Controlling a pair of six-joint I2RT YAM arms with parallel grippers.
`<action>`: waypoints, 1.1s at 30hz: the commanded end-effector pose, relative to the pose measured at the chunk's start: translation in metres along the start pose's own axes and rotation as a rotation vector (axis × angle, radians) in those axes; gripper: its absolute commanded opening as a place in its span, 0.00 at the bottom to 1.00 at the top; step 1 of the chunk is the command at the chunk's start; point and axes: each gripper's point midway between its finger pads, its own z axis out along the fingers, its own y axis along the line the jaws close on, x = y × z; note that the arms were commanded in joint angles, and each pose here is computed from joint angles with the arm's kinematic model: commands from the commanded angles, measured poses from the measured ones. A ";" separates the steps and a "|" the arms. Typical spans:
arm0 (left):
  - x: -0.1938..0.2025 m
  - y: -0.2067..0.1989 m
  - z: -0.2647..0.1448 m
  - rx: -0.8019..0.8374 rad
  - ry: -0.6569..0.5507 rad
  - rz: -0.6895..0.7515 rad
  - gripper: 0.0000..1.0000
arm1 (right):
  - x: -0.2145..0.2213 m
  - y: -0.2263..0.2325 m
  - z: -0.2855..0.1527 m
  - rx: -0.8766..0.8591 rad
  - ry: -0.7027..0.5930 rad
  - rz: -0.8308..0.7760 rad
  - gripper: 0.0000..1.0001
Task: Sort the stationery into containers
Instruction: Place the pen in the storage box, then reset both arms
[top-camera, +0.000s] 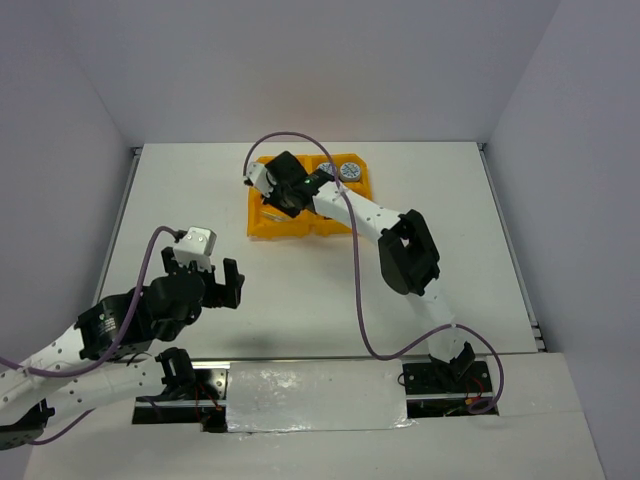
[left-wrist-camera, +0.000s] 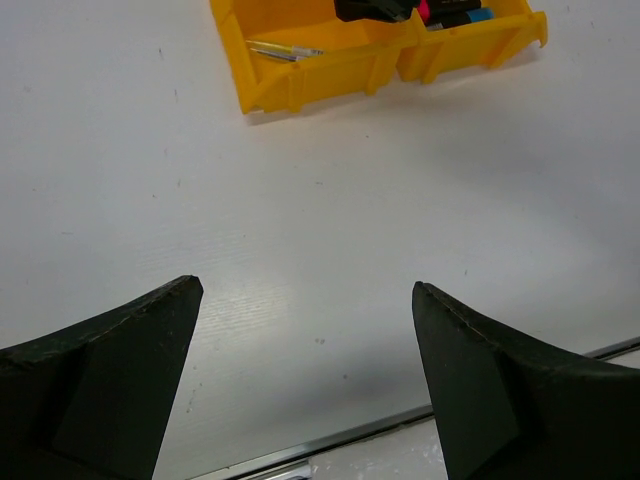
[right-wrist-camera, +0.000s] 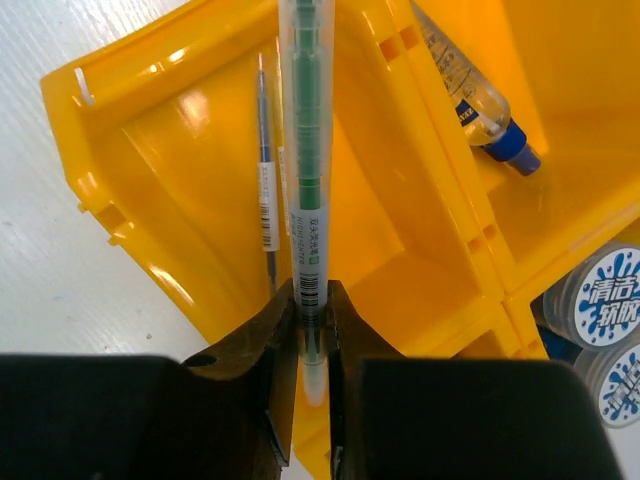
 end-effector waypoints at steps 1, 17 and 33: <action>-0.012 -0.004 -0.004 0.040 -0.045 -0.019 0.99 | -0.008 -0.018 -0.012 0.042 -0.013 -0.016 0.18; -0.019 0.026 -0.006 -0.112 -0.079 -0.081 0.99 | -0.056 -0.050 -0.148 0.158 -0.248 0.155 1.00; -0.035 0.143 0.007 -0.548 -0.132 -0.348 0.99 | 0.148 -0.020 -0.376 0.571 -0.472 0.938 1.00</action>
